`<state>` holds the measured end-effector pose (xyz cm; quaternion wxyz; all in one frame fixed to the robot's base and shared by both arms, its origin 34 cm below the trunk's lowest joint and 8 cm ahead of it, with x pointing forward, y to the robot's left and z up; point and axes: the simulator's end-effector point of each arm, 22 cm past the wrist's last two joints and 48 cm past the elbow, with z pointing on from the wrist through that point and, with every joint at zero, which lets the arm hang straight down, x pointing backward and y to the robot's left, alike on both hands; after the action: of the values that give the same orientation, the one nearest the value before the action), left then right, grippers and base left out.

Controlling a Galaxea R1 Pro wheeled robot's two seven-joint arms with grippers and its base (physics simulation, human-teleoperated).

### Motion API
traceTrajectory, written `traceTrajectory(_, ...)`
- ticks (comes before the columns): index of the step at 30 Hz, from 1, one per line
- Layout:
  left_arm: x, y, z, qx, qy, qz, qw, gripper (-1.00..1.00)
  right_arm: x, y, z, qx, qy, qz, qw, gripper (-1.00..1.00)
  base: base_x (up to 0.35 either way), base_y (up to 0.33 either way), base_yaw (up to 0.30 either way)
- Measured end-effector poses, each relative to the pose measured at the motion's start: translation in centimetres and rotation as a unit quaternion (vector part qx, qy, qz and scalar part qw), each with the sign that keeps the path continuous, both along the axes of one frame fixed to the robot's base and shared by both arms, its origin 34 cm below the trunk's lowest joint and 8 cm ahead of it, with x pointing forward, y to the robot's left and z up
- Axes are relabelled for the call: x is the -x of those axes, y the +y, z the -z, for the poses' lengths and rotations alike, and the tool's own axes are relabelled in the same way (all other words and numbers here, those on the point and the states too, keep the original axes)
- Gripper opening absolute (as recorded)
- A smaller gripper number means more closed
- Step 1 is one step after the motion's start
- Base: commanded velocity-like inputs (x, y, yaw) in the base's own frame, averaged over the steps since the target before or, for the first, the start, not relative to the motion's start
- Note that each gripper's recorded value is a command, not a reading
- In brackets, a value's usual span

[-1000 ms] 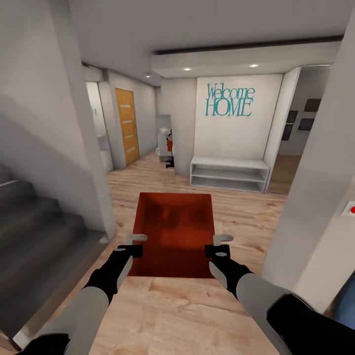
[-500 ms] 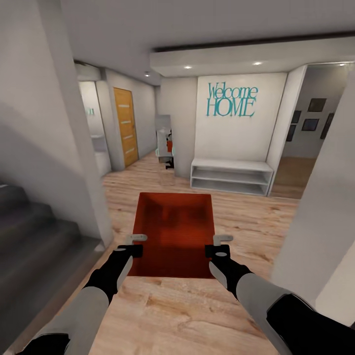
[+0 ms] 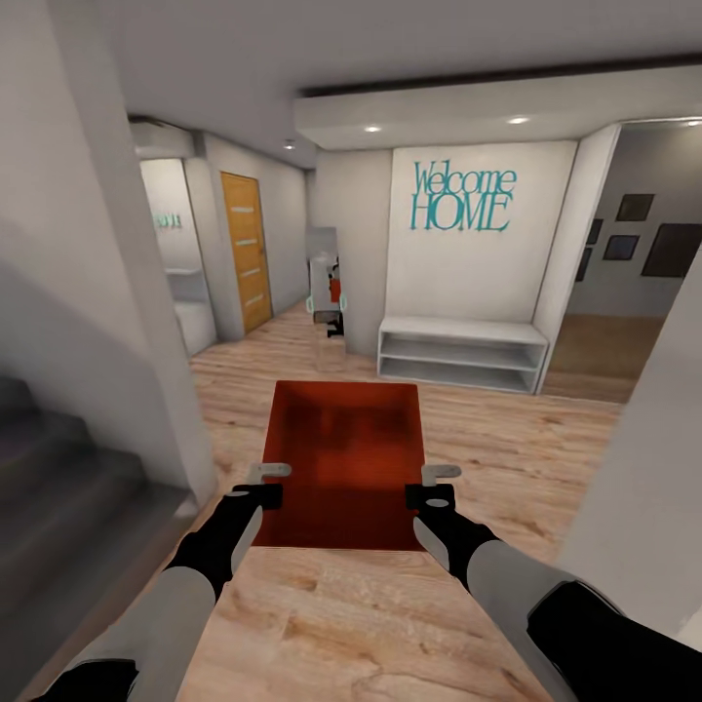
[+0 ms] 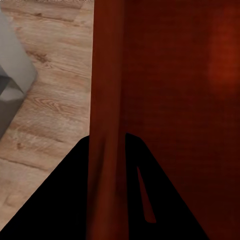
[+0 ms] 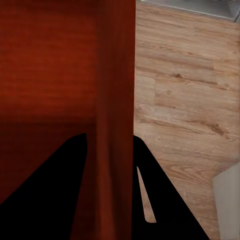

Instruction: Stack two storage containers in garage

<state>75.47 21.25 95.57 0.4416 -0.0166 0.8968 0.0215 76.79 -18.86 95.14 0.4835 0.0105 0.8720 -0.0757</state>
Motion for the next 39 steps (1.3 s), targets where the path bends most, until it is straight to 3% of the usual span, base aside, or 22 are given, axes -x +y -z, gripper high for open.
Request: traceTrajectory(39,0.02,-0.02,0.03,0.0,0.001,0.0,1.0,-1.0,-0.01,-0.02,-0.01,0.0,0.001,0.0,1.0,-1.0,0.322,0.0,0.0)
